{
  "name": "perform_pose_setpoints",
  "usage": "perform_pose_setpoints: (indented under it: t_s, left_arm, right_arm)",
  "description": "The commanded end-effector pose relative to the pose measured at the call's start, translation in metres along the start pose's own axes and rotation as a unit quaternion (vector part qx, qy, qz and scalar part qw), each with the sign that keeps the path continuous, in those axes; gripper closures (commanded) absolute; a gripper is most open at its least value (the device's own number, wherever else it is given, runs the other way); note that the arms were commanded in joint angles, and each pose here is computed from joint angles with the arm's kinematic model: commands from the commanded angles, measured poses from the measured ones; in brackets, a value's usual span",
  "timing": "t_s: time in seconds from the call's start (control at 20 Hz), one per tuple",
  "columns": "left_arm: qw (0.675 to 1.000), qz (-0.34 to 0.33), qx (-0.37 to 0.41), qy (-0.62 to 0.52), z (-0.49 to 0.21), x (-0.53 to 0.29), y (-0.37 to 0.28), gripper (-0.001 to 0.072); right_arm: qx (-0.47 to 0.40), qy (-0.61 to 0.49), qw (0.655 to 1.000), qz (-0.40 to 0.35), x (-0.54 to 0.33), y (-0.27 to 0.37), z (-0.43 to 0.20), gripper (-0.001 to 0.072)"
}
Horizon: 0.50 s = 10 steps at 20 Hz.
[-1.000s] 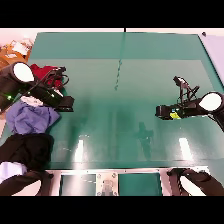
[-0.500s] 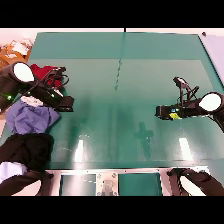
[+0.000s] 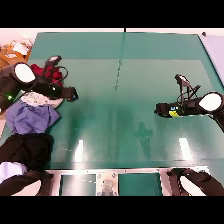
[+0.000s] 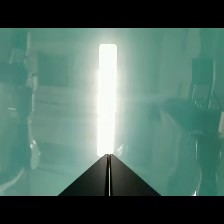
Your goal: Fold the shirts.
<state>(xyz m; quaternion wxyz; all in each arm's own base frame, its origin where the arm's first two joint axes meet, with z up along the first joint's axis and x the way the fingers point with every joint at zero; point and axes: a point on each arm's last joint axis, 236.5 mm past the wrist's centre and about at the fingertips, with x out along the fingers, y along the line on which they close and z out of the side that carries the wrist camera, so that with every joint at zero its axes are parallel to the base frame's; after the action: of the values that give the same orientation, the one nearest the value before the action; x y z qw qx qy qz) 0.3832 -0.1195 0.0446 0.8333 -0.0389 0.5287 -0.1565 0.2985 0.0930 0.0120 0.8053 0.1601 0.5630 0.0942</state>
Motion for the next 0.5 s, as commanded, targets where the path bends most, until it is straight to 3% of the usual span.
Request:
perform_pose_setpoints:
  t_s: [0.0, 0.1, 0.25, 0.35, 0.45]
  left_arm:
    - [0.974, 0.143, 0.050, -0.165, 0.087, -0.022, 0.072, -0.0013]
    - [0.969, 0.180, 0.014, -0.168, 0.111, -0.021, 0.128, -0.0013]
    - [0.963, 0.219, -0.051, -0.145, 0.125, -0.004, 0.219, -0.0013]
    - [0.960, 0.233, -0.076, -0.136, 0.128, 0.015, 0.263, -0.0013]
    - [0.961, 0.238, -0.077, -0.117, 0.123, 0.043, 0.290, -0.0013]
  right_arm:
    - [0.004, -0.014, 1.000, 0.007, 0.000, 0.004, 0.007, 0.0647]
    - [0.004, -0.026, 1.000, 0.008, 0.000, 0.004, 0.012, 0.0547]
    - [0.004, -0.051, 0.999, 0.009, -0.001, 0.004, 0.024, 0.0468]
    - [0.004, -0.063, 0.998, 0.009, -0.002, 0.004, 0.030, 0.0373]
    - [0.004, -0.069, 0.998, 0.010, -0.002, 0.005, 0.032, 0.0348]
